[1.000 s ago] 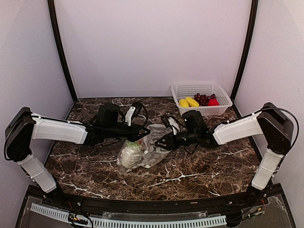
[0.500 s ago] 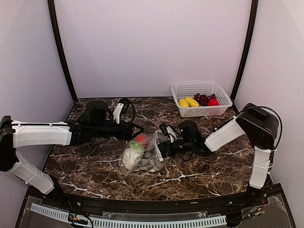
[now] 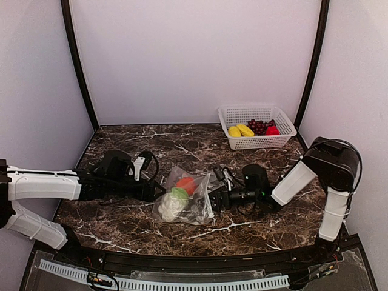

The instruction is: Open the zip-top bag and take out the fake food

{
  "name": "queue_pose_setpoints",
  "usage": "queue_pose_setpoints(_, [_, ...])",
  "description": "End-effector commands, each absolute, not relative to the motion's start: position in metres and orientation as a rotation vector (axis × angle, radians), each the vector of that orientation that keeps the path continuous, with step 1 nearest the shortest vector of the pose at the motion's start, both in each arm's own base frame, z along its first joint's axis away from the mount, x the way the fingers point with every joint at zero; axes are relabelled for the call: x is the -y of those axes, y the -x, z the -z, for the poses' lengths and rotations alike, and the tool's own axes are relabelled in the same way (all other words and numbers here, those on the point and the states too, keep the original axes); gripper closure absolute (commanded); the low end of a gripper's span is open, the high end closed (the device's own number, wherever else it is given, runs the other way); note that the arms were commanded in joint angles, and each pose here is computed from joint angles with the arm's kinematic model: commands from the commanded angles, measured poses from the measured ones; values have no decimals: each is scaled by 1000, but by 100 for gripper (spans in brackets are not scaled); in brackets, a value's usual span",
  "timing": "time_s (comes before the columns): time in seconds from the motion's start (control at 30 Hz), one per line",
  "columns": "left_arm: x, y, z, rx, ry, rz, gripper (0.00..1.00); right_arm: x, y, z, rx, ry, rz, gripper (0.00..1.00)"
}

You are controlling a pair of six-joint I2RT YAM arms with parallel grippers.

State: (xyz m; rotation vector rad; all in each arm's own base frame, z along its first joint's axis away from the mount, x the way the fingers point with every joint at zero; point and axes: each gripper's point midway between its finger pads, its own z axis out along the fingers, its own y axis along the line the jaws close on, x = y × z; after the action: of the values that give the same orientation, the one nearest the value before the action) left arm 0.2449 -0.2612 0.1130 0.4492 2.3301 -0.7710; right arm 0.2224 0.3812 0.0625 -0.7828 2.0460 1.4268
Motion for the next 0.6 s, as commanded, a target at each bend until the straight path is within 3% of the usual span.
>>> queue_pose_setpoints(0.0, [271, -241, -102, -2343, -450, 856, 25, -380, -219, -100, -1912, 782, -1483, 1])
queue_pose_setpoints(0.27, [291, -243, -95, -2329, -477, 965, 51, -384, -213, -108, -1913, 803, -1543, 1])
queue_pose_setpoints(0.5, [302, -244, -106, -2282, -452, 1068, 93, -403, -205, -110, -1921, 854, -1619, 1])
queue_pose_setpoints(0.57, [306, -243, -109, -2262, -434, 1115, 98, -407, -200, -110, -1927, 884, -1632, 1])
